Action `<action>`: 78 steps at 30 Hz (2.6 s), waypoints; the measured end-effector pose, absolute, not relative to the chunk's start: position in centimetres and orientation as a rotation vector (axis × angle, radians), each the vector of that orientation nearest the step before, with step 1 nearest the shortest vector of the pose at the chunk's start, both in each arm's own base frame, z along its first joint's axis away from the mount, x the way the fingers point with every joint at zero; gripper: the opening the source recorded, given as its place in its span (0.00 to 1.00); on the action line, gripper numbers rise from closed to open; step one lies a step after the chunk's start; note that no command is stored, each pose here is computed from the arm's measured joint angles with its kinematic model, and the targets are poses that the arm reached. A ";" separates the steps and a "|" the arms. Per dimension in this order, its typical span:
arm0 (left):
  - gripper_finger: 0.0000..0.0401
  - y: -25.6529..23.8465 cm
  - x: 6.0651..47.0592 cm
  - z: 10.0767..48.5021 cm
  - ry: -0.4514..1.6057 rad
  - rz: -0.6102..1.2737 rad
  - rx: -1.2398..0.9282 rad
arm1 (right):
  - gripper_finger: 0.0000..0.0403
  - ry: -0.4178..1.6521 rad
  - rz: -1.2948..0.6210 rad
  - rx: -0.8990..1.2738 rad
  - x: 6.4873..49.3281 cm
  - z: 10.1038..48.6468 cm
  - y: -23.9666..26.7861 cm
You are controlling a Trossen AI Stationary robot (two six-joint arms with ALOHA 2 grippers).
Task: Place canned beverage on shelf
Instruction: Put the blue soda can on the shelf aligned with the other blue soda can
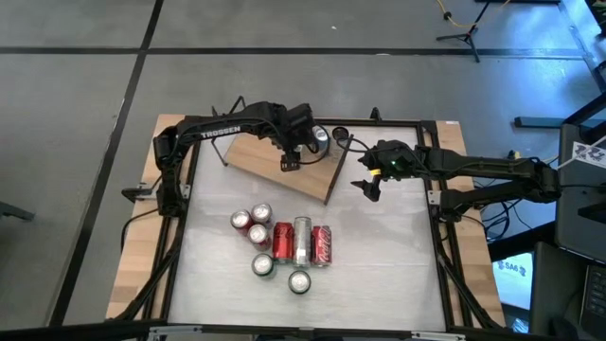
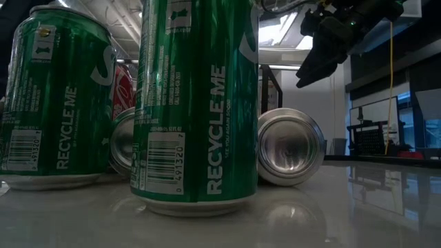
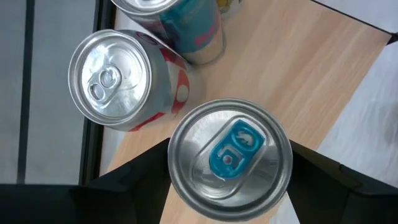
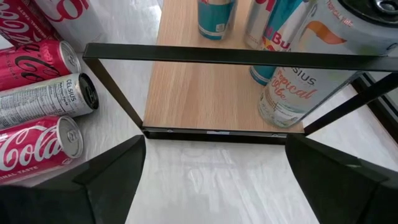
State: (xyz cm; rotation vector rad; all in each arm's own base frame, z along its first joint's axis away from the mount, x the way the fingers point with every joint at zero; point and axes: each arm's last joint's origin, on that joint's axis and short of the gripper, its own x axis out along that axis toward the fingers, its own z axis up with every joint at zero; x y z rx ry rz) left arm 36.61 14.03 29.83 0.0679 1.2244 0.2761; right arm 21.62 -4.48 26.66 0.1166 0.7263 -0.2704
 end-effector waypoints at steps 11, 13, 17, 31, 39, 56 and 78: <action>0.66 14.0 36.7 29.8 1.216 0.253 0.052 | 0.95 0.726 -0.270 0.117 21.6 26.7 -4.5; 0.66 14.0 36.7 29.8 1.217 0.252 0.052 | 0.95 0.726 -0.271 0.117 21.6 26.7 -4.5; 0.66 13.9 36.6 29.8 1.217 0.251 0.051 | 0.95 0.726 -0.271 0.117 21.6 26.7 -4.5; 0.66 14.1 36.4 29.8 1.247 0.311 0.098 | 0.95 0.726 -0.271 0.117 21.6 26.7 -4.5; 0.66 14.0 36.5 29.8 1.245 0.317 0.088 | 0.95 0.726 -0.270 0.117 21.6 26.7 -4.5; 0.66 13.8 36.6 29.8 1.223 0.288 0.022 | 0.95 0.726 -0.270 0.117 21.6 26.7 -4.5; 0.86 13.8 36.6 29.8 1.234 0.322 0.047 | 0.95 0.726 -0.270 0.117 21.6 26.7 -4.5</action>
